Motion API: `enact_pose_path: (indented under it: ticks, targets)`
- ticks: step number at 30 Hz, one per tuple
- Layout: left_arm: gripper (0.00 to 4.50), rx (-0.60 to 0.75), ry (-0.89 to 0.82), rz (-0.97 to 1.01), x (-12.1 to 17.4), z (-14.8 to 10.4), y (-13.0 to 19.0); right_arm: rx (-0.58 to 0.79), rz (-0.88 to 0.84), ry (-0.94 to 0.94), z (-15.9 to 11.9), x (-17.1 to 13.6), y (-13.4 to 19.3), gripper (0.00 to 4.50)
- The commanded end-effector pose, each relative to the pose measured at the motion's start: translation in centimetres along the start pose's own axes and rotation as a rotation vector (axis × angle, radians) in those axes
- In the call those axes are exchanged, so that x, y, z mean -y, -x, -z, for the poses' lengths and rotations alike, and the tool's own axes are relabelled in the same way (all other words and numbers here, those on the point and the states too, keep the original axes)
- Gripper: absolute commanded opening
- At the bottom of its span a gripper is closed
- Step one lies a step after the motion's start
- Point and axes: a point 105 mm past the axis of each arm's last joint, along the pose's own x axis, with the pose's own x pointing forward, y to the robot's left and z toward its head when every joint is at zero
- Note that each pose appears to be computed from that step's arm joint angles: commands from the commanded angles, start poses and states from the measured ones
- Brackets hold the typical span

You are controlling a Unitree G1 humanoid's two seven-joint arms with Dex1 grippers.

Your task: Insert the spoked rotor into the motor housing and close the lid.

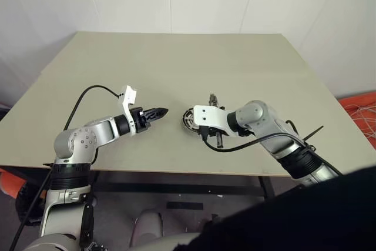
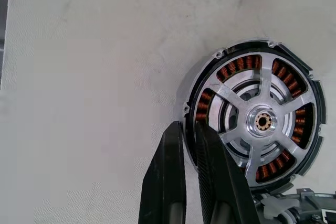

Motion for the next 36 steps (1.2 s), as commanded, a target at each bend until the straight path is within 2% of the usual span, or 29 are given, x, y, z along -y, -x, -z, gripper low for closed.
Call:
enact_pose_path:
  ticks: [1,7,16,23,29,33,36]
  targets:
    - [1.65,0.032,-0.032,0.021,0.5,-1.0,0.0,0.085,0.061,-0.098,-1.9,0.7,-0.4,0.28]
    - [1.65,0.033,-0.041,0.012,0.3,-1.3,0.4,0.106,0.062,-0.204,-2.6,-0.1,-2.1,0.28]
    - [1.65,0.033,-0.047,0.009,0.2,-1.5,0.3,0.121,0.054,-0.197,-2.9,0.1,-1.5,0.28]
    - [1.65,0.033,-0.047,0.01,0.1,-1.5,0.2,0.215,0.08,-0.204,-5.0,0.7,-0.1,2.29]
    - [1.65,0.027,-0.044,0.015,0.0,-1.4,-0.1,0.357,0.069,-0.224,-8.7,1.3,2.5,2.29]
    - [1.65,0.018,-0.054,0.02,0.1,-1.2,-0.4,0.506,0.194,-0.271,-11.4,4.2,5.7,2.29]
    - [1.65,0.004,-0.076,0.025,0.3,-0.9,-0.5,0.519,0.418,-0.308,-10.0,8.1,8.7,2.29]
